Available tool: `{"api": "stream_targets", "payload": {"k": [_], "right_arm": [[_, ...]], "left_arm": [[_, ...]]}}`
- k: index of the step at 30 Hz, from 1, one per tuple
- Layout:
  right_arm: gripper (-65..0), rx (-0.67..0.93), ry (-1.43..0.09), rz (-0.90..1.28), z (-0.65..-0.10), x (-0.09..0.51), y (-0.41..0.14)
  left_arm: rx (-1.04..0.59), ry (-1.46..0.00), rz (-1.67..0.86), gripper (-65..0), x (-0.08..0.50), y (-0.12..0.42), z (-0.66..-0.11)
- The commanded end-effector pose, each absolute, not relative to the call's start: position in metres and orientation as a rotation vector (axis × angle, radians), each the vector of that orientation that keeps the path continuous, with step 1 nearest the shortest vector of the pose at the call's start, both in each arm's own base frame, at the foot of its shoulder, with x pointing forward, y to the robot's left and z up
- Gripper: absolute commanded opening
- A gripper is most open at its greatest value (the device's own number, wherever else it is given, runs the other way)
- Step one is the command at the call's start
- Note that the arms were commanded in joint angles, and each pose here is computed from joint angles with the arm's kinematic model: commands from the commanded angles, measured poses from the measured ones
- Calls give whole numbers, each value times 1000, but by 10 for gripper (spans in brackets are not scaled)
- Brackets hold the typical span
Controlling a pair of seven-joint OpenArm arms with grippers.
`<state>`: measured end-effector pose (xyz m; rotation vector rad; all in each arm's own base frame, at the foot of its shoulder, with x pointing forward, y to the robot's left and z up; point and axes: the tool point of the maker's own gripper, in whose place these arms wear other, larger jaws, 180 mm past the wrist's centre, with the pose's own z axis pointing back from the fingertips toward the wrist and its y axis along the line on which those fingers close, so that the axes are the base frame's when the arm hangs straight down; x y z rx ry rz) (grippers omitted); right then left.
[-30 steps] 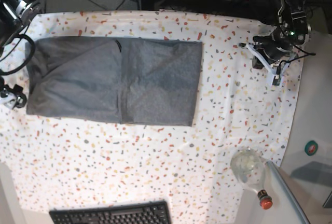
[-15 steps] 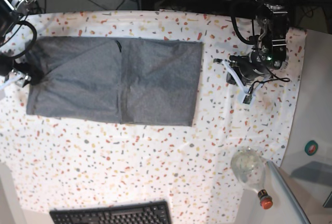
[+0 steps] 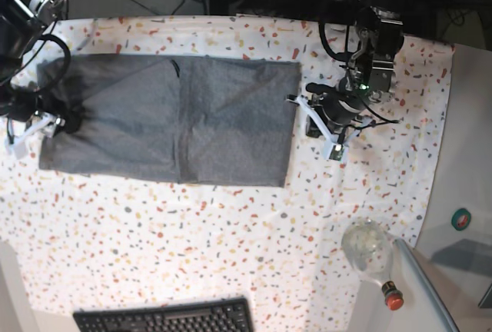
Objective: Layout the t-shirt on the table in an organized manner, then fold the t-shirt properly
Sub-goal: 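Move both grippers to the opposite ends of the folded t-shirt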
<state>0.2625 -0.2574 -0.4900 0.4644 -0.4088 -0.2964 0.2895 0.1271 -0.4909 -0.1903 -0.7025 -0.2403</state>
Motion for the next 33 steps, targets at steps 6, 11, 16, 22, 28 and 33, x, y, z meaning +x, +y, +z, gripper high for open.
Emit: {"api": "stream_targets", "payload": {"k": [6, 11, 16, 22, 28, 33], "right_arm": [[-408, 454, -409, -275, -489, 265, -258], [-650, 393, -460, -233, -474, 281, -283], [-650, 329, -466, -116, -459, 295, -289], [-650, 250, -499, 58, -428, 303, -265], [-650, 225, -551, 218, -398, 295, -205], [-650, 245, -614, 289, -371, 295, -147]], "left_arm": [[-261, -660, -251, -650, 280, 95, -496], [-288, -644, -305, -650, 274, 75, -498], [-355, -628, -351, -650, 263, 28, -499], [-396, -657, -336, -650, 278, 0, -488], [-393, -689, -343, -650, 295, -1, -478], [-384, -699, -348, -650, 302, 2, -475]]}}
